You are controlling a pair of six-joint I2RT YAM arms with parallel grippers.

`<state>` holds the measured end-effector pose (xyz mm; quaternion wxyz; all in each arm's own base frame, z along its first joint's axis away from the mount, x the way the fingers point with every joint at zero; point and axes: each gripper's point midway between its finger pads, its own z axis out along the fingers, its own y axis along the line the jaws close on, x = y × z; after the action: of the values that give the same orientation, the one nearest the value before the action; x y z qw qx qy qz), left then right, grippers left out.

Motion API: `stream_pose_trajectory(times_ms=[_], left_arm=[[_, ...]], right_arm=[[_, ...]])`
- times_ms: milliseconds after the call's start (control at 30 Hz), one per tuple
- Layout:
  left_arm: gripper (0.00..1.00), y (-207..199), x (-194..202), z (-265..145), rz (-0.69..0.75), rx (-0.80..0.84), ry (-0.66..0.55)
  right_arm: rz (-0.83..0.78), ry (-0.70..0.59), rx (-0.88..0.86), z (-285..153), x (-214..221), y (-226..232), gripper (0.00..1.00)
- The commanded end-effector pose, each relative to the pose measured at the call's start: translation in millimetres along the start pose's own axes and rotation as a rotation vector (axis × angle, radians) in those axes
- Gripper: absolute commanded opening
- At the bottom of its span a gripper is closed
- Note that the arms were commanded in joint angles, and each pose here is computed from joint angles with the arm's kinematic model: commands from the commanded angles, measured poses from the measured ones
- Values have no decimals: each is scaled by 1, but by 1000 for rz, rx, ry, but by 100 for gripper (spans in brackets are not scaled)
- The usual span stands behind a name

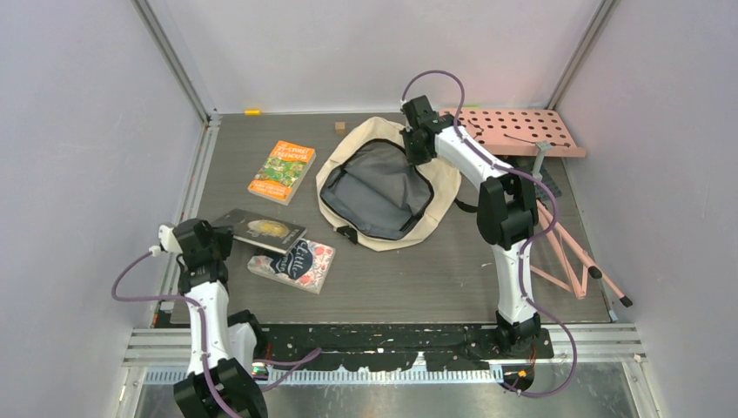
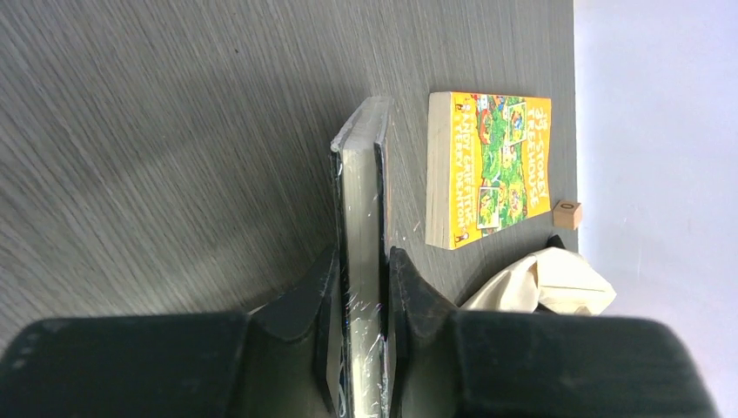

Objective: Pack the student bag
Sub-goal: Pick up the book from the center of the board.

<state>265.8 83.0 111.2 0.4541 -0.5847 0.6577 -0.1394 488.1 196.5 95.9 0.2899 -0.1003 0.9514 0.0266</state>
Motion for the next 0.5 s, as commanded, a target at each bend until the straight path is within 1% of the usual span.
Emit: stream_pose_trajectory(times_ms=[0,67,100,133,167,233,300,467], left_arm=[[0,-12,-18,-11,153,4,-37],[0,-30,-14,-14,176,63,11],[0,-41,-14,-16,187,99,27],[0,-53,-15,-18,193,132,38],[0,-63,-18,-20,195,158,44],[0,-85,-23,-26,208,218,51],[0,-105,-29,-32,219,267,53],[0,-154,-34,-50,239,402,113]], right_arm=[[15,-86,31,-41,-26,-15,19],[16,-86,34,-43,-26,-16,32],[18,-89,35,-46,-27,-16,43],[23,-94,34,-47,-29,-16,50],[26,-99,25,-51,-30,-15,61],[36,-110,13,-58,-34,-13,71],[50,-124,4,-67,-41,-11,78],[79,-185,-39,-99,-64,-5,83]])
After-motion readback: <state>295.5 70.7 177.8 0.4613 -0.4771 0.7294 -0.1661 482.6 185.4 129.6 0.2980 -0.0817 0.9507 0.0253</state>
